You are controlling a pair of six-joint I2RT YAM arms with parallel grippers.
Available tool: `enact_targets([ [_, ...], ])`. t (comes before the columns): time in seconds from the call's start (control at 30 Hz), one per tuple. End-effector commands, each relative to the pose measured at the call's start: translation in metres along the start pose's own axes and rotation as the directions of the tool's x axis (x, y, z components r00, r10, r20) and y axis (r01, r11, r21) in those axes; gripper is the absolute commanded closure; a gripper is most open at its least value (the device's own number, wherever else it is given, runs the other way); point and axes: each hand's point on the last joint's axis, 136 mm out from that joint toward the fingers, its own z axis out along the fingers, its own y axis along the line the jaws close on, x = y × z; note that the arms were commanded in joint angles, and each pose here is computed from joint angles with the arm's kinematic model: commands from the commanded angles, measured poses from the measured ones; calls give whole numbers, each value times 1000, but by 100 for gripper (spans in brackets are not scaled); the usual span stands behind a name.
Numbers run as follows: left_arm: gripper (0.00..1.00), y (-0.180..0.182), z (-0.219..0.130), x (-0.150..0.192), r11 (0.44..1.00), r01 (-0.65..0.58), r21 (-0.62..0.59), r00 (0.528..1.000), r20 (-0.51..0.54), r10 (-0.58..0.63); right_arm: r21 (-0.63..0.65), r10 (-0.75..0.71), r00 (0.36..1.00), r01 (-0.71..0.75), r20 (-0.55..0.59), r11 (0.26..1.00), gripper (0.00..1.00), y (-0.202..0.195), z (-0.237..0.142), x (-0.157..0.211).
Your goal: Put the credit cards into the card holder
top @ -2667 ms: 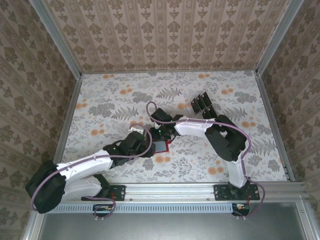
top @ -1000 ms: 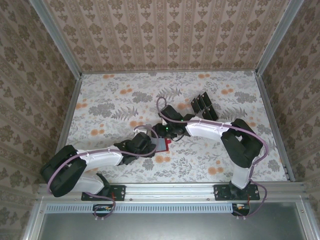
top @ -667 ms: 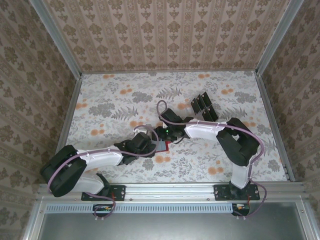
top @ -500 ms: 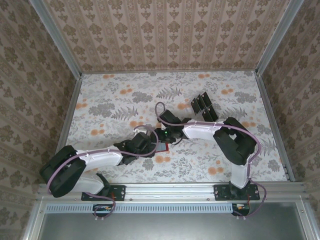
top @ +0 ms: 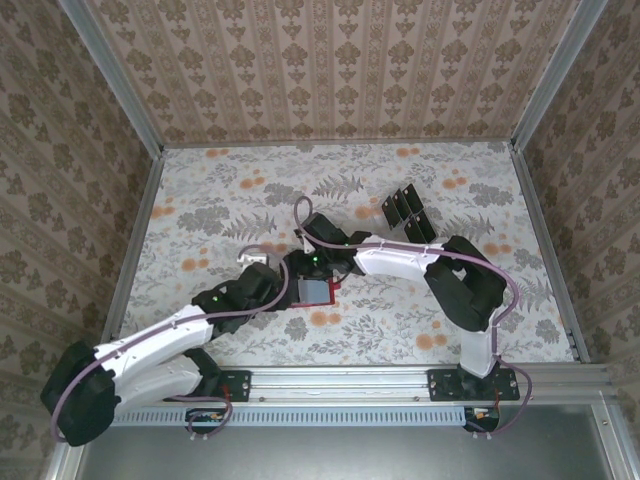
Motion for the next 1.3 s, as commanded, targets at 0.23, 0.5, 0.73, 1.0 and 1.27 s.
enact_targets([
  [0.23,0,21,-7,-3,994,95,-45,995,25,-94,43,-3,990,10,-144,999,41,-3,33,25],
  [0.5,0,25,-4,1,993,109,-47,994,13,-108,51,3,980,8,-200,999,41,-7,54,25],
  [0.73,0,27,0,5,993,111,-48,994,1,-111,25,-3,982,8,-187,1000,41,0,47,18],
  [1.0,0,20,8,5,996,85,-40,996,-29,-86,-17,-58,998,58,16,998,41,18,-37,-34],
  [1.27,0,16,10,-4,997,73,-23,997,-31,-74,382,-91,984,26,151,924,42,-90,-142,-64],
])
